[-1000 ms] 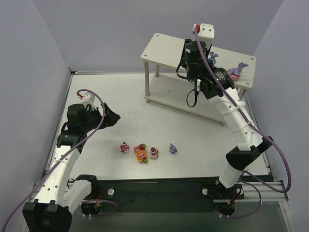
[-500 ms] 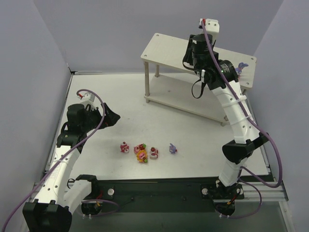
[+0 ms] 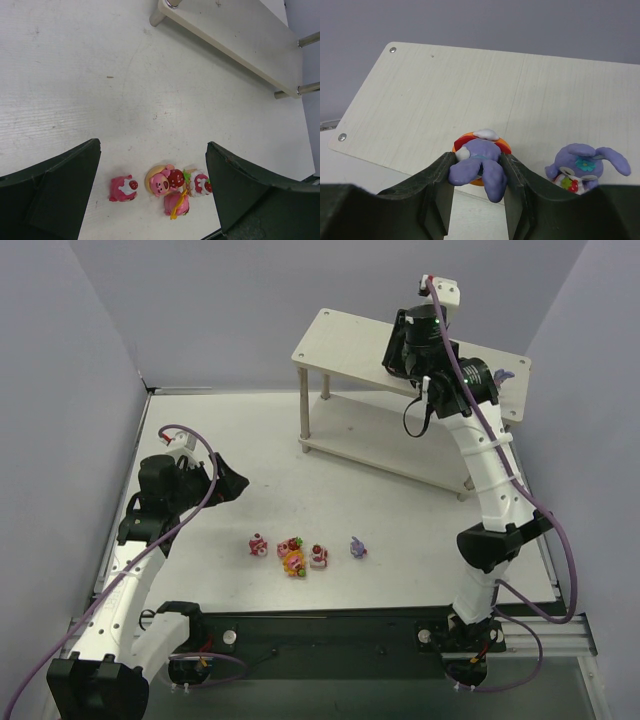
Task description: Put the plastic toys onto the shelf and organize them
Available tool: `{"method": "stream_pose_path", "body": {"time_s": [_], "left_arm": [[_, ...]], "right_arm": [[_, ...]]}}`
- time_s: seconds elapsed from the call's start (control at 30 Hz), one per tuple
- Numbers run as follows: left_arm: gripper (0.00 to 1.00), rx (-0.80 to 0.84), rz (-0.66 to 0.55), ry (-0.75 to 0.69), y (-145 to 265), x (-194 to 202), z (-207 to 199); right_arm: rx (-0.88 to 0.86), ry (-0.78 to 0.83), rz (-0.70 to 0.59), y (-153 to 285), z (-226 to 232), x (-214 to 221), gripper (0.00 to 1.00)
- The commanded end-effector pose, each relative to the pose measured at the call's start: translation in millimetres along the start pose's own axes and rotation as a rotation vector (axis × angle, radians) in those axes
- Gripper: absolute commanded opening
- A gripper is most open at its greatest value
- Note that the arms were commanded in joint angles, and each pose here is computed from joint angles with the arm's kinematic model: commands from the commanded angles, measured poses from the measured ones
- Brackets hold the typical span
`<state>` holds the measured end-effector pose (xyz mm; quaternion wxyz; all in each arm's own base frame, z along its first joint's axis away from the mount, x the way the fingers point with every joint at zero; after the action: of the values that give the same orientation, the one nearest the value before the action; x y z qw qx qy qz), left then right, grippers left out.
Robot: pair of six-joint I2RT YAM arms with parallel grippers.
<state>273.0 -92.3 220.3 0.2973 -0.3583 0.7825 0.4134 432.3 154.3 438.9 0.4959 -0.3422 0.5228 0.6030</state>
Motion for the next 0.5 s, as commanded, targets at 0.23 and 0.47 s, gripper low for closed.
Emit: {"method": "stream_pose_path", "body": {"time_s": [0.23, 0.47], "left_arm": [[0.96, -0.006, -0.032, -0.007, 1, -9, 1], [0.96, -0.008, -0.032, -0.006, 2, -9, 1]], "right_arm": [[0.017, -0.030, -0.018, -9, 2, -5, 0.07], [0.037, -0.008, -0.015, -15, 1, -1, 0.25]]}}
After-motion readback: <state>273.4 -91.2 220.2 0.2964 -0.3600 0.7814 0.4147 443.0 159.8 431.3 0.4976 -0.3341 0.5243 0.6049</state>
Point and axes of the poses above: each gripper's point midway between its finger pads, its own y axis back along the fingers, its own z axis along the line the jaws close on, x = y × z, the point moved 2 cm from there along y, back along the fingers, and after that the axes turned 4 degrees about -y, right-handed, at the moved point
